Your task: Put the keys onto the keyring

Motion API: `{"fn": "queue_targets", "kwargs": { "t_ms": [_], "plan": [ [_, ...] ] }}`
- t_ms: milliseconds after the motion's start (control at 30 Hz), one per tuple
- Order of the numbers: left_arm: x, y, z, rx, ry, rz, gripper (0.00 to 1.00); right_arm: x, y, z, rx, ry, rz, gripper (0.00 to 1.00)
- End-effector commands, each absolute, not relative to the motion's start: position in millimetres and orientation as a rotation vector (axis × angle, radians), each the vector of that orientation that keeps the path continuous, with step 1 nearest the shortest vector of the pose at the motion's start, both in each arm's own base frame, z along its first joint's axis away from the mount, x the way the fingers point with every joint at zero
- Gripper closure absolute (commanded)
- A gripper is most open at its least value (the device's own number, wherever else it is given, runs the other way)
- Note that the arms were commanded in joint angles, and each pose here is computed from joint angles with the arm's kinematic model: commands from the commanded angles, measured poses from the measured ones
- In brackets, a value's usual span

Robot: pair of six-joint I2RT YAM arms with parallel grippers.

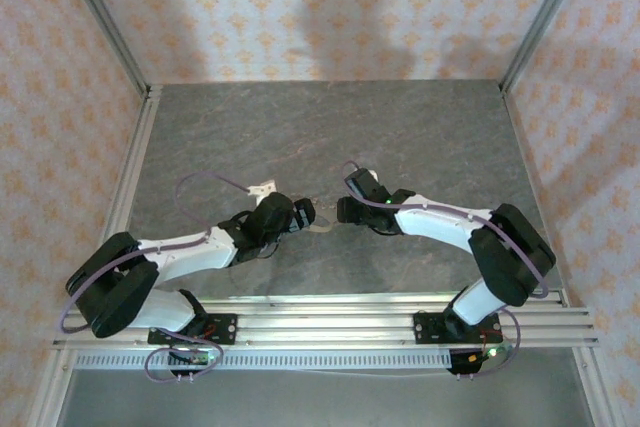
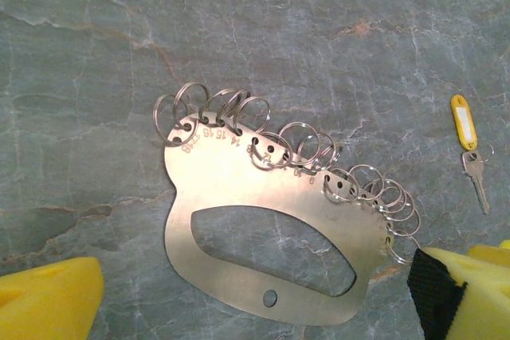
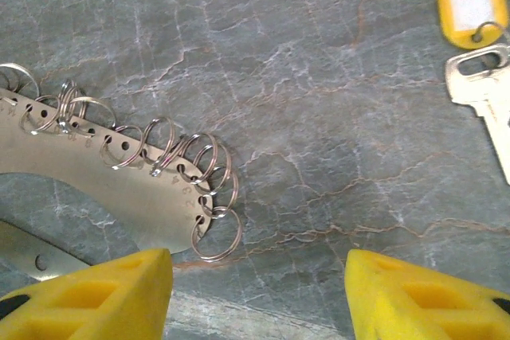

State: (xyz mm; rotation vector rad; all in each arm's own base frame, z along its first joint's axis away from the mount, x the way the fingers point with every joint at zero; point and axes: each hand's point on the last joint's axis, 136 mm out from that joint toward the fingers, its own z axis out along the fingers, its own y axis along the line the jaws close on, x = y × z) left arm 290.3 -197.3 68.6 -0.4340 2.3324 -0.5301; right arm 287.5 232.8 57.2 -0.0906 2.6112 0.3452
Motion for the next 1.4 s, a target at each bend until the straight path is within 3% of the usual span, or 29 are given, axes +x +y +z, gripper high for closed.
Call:
{"fn": "queue_targets", "kwargs": {
  "t_ms": [0, 433, 933, 1367],
  "plan": [
    [295, -208, 70, -0.463, 2.311, -0.589, 0.0, 289, 243, 51, -0.125, 2.621, 0.375, 0.41],
    [320, -225, 71, -0.437, 2.284, -0.576, 0.0, 303, 269, 43, -0.053, 2.633, 0.485, 0.43],
    [366, -208, 91, -0.477, 2.215, -0.587, 0.0, 304, 299, 55, 0.04, 2.605, 0.725, 0.46],
    [367, -202, 118, -0.445, 2.197, -0.647, 0.0, 296, 271, 84, 0.06, 2.568, 0.624, 0.46]
  ]
}}
